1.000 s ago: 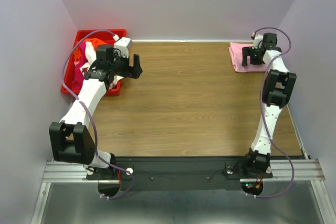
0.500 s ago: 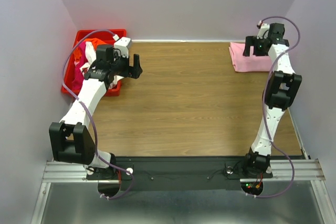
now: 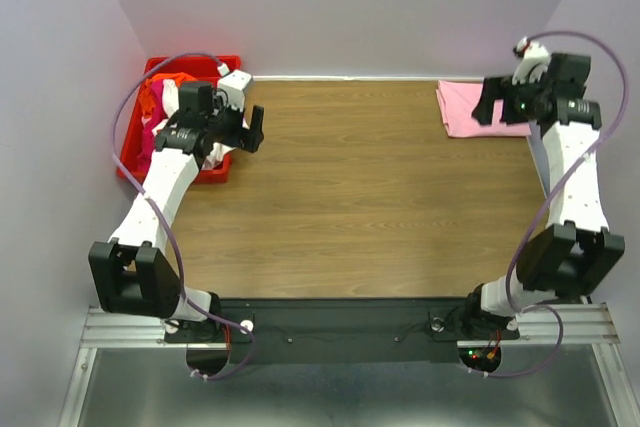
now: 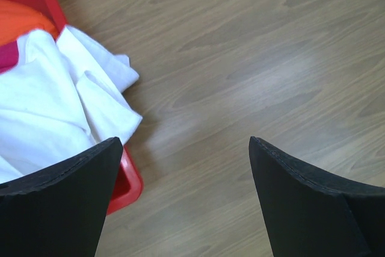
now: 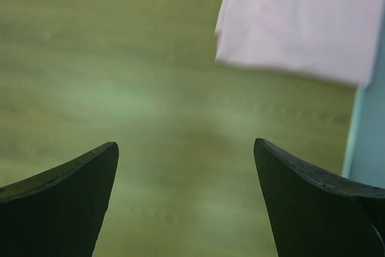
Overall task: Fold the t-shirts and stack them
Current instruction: Neatly place the folded tshirt to the corner
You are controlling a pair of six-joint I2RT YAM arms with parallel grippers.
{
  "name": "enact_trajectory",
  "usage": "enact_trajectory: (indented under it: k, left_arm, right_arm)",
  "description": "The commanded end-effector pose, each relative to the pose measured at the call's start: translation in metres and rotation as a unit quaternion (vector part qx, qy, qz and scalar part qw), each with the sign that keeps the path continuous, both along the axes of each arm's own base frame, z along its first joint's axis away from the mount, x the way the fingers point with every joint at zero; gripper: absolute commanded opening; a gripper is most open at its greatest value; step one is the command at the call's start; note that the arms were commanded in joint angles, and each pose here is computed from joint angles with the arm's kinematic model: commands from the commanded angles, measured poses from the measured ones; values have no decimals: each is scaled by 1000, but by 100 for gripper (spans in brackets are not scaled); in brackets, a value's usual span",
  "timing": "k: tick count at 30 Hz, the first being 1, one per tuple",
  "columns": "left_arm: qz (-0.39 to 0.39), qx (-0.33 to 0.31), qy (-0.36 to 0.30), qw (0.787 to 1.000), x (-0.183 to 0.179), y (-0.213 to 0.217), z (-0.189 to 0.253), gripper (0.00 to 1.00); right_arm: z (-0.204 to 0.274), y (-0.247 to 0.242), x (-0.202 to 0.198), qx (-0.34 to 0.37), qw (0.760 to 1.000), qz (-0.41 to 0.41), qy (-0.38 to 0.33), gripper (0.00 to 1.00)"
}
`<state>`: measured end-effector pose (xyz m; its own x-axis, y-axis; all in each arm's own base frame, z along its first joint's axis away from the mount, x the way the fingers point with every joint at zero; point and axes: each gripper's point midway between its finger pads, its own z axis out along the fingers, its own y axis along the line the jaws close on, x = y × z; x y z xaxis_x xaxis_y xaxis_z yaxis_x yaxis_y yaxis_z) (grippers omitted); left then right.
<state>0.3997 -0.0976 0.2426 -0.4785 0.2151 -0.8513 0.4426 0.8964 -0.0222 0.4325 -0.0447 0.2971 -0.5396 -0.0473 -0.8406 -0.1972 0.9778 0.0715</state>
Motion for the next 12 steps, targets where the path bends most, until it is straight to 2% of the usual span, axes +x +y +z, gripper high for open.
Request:
enact_trajectory:
  k: [1,3,7,12]
  left_arm:
    - [-14,43,0,999,-25,8,-18,99]
    - [-13,54,12,998,-33,10,-36,99]
    - [-18,66,17,998,-49,9,-57,99]
    - [-19,63,6,998,-62,8,-58,99]
  right_arm:
    - [-71,21,-65,20,994,23,102,100]
    - [-104,29,-94,30,989,30,139,100]
    - [-120,40,-130,33,988,36,144,100]
    - [-132,44,-148,33,988,36,146,100]
